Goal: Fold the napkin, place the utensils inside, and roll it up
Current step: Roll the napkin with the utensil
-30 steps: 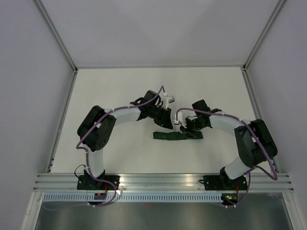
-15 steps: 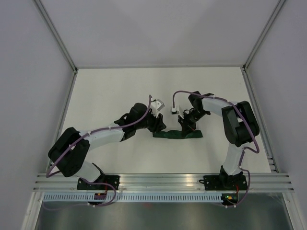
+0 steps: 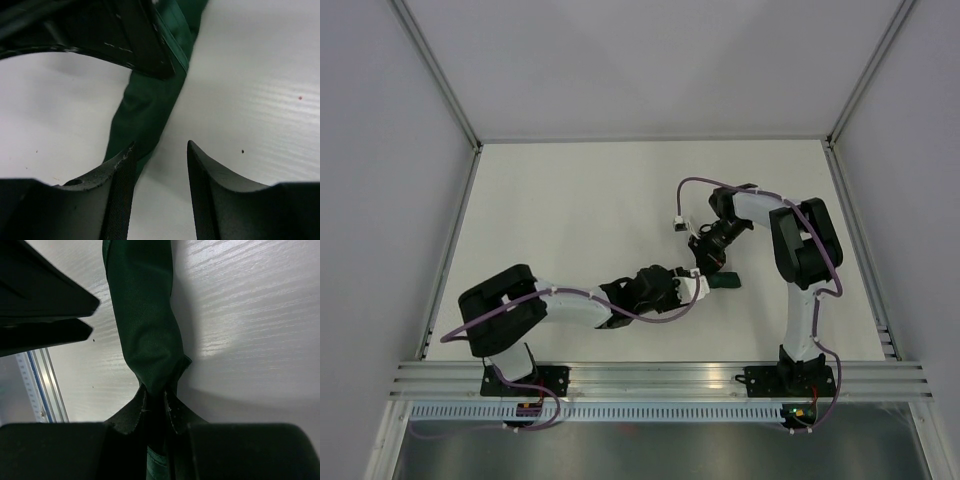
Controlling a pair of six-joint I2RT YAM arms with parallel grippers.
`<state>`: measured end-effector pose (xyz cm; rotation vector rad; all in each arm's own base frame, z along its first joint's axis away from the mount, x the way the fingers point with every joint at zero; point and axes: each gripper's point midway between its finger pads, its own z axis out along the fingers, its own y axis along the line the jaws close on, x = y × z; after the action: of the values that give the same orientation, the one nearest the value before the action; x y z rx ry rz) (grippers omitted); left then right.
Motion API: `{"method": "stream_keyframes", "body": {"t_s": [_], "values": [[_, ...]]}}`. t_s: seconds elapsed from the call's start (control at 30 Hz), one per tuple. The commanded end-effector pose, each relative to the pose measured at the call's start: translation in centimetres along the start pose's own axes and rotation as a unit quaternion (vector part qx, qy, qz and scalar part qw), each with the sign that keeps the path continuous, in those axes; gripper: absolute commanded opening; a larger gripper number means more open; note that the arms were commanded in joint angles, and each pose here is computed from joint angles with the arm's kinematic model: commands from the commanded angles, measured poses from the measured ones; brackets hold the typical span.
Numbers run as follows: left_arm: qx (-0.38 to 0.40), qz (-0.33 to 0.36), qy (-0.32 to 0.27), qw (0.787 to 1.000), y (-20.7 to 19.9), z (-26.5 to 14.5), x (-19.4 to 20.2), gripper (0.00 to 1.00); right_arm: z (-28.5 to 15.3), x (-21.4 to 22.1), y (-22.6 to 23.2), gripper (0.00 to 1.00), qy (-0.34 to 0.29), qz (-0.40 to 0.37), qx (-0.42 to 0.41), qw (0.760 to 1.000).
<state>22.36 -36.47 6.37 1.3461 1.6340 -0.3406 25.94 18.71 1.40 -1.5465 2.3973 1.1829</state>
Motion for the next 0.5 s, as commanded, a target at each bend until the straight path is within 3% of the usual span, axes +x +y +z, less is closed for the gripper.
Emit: {"method": "stream_keyframes", "body": {"t_s": [0.0, 0.47], "values": [[-0.042, 0.116, -0.001, 0.992, 0.8, 1.5, -0.6, 0.50, 1.7, 2.2, -4.5, 0.01, 0.050, -0.029, 0.047, 0.997], [-0.063, 0.229, 0.030, 0.971, 1.1, 4.1, 1.5, 0.56, 1.8, 2.7, -4.7, 0.01, 0.057, -0.019, 0.037, 0.997]]}}
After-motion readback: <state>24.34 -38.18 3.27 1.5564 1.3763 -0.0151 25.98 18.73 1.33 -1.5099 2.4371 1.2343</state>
